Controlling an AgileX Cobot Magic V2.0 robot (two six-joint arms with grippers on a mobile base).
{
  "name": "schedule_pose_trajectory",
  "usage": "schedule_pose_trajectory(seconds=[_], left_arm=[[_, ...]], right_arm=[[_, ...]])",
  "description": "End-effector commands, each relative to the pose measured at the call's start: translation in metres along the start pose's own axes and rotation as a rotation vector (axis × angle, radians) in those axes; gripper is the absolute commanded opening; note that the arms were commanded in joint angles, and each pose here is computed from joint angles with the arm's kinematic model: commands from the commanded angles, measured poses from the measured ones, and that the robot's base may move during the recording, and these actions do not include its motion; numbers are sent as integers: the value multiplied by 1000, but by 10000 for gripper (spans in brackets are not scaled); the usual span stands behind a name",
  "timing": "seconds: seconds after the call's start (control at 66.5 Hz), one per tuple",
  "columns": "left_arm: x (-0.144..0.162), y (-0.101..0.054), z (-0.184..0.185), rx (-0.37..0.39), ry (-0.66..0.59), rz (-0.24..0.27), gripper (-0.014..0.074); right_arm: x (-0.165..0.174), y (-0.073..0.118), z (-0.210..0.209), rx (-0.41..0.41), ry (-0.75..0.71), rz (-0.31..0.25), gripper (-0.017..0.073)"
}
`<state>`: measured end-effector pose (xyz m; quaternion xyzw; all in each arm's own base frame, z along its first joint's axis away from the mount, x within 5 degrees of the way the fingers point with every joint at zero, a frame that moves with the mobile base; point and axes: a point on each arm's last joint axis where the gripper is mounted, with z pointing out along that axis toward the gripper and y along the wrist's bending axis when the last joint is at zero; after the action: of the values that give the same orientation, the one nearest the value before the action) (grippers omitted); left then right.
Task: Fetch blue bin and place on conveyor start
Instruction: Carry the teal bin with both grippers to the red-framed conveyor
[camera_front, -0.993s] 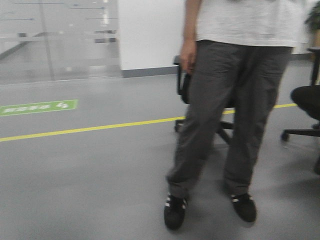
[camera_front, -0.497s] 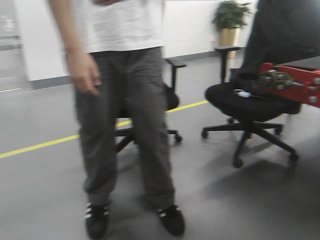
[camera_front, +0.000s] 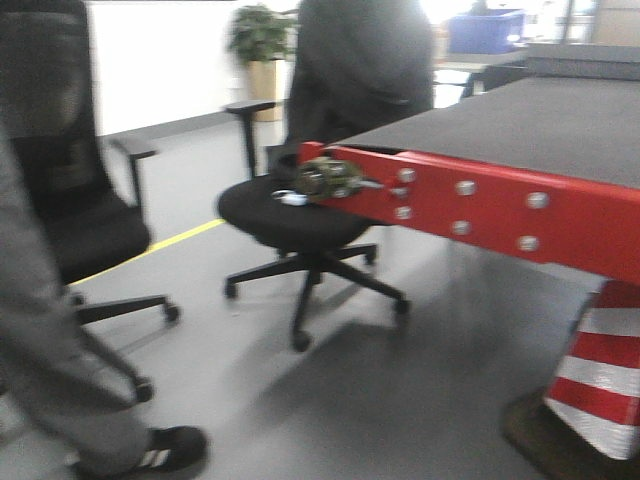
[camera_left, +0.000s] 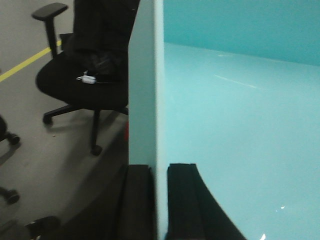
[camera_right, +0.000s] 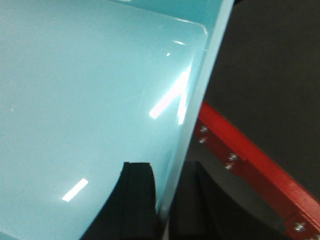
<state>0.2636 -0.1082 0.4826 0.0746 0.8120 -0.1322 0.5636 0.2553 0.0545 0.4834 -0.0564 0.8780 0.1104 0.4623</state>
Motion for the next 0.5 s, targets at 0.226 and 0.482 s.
schedule_pose_trajectory(seconds=[0.226,0.482], left_arm=[[-13,-5,-11,49,-104,-31,-111],[-13,-5,-11,49,-104,-31,-111]], right_arm=[[-4,0,-5,4,-43,-34,-151],[-4,0,-5,4,-43,-34,-151]])
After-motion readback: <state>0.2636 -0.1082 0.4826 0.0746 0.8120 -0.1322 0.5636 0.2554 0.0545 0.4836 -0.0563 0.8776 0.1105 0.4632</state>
